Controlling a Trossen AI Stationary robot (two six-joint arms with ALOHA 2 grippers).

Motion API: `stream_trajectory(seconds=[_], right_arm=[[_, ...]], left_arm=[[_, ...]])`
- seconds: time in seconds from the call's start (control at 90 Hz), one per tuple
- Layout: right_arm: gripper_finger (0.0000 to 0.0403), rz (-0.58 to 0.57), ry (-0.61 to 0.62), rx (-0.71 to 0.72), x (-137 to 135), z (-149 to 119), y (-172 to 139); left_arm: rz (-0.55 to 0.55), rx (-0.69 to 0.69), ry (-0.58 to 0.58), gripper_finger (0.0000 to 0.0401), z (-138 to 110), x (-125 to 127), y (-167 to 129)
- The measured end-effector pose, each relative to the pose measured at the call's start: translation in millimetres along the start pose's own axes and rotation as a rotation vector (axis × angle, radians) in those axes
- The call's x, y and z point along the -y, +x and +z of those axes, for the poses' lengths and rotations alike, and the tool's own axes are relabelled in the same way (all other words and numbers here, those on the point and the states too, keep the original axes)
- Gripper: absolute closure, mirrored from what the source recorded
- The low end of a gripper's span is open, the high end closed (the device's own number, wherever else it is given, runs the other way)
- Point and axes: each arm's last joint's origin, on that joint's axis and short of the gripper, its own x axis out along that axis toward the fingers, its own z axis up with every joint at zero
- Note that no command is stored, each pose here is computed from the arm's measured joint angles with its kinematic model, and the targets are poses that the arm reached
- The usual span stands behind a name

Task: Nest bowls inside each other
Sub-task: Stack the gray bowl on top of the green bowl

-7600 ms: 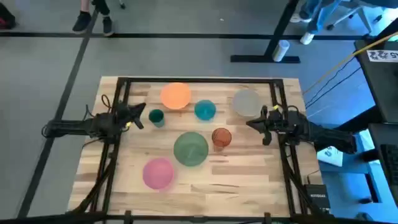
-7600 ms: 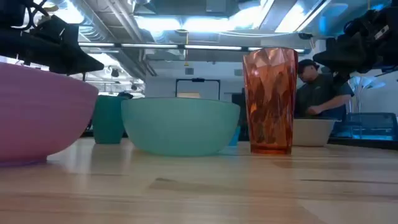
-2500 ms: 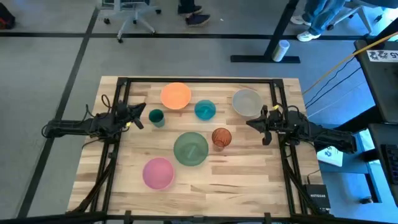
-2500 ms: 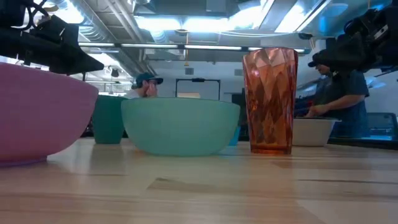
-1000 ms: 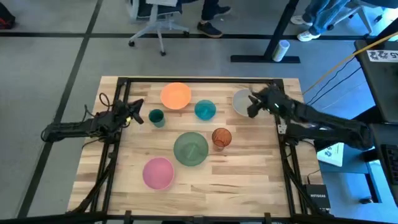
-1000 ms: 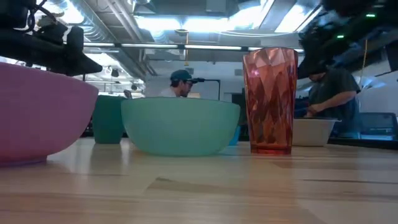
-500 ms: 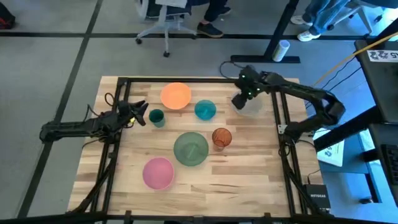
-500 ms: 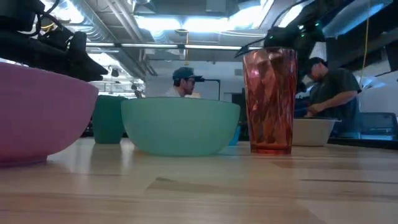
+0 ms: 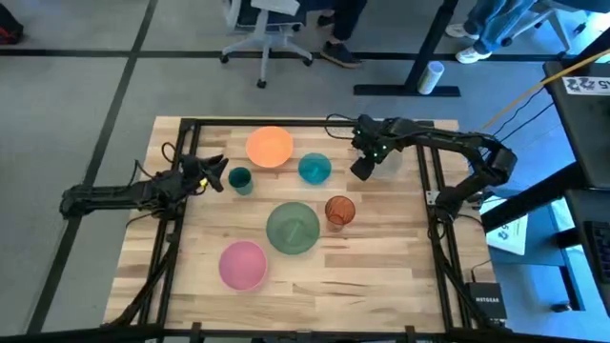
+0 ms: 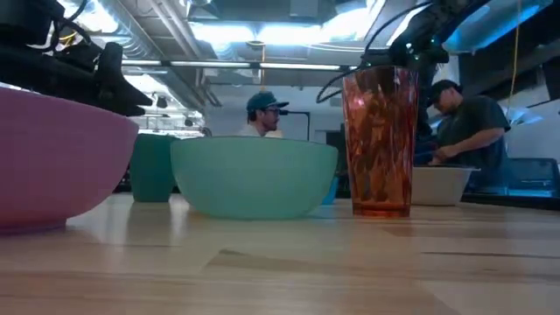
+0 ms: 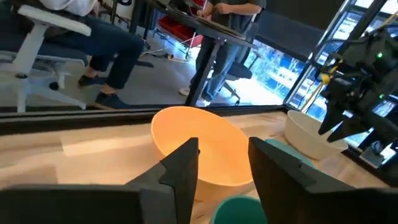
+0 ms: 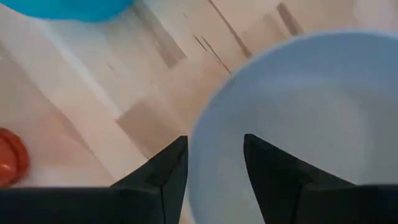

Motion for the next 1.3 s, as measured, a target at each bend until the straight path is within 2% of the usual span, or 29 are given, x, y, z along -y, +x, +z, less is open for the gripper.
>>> stream_trajectory(seconds=[0.3,0.644,0.956,1.144,1.3], right_arm=[[0.0260,-0.016,0.004,-0.048,2.2,-5.6,14.1],[0.0260,0.019,-0.003,0.056,0.0,-0.7,0.8],[0.0260,-0.055,0.001,0.022,2.8,-6.1,3.5],[0.0260,-0.030,0.003,-0.010,3.0,-12.1,9.0],[0.0262,-0.052,0.010,-0.034,4.8,-18.9,16.0]], left_arm=[[-0.030,-0.013,-0.003,0.0277,-1.2,2.0,-1.3],[-0.064,-0.028,-0.022,0.0277,-2.5,4.7,-3.3],[-0.064,-0.028,-0.023,0.0277,-2.5,4.7,-3.3],[-0.064,-0.028,-0.026,0.0277,-2.5,4.7,-3.3],[-0.064,-0.029,-0.037,0.0277,-2.5,4.7,-3.3]])
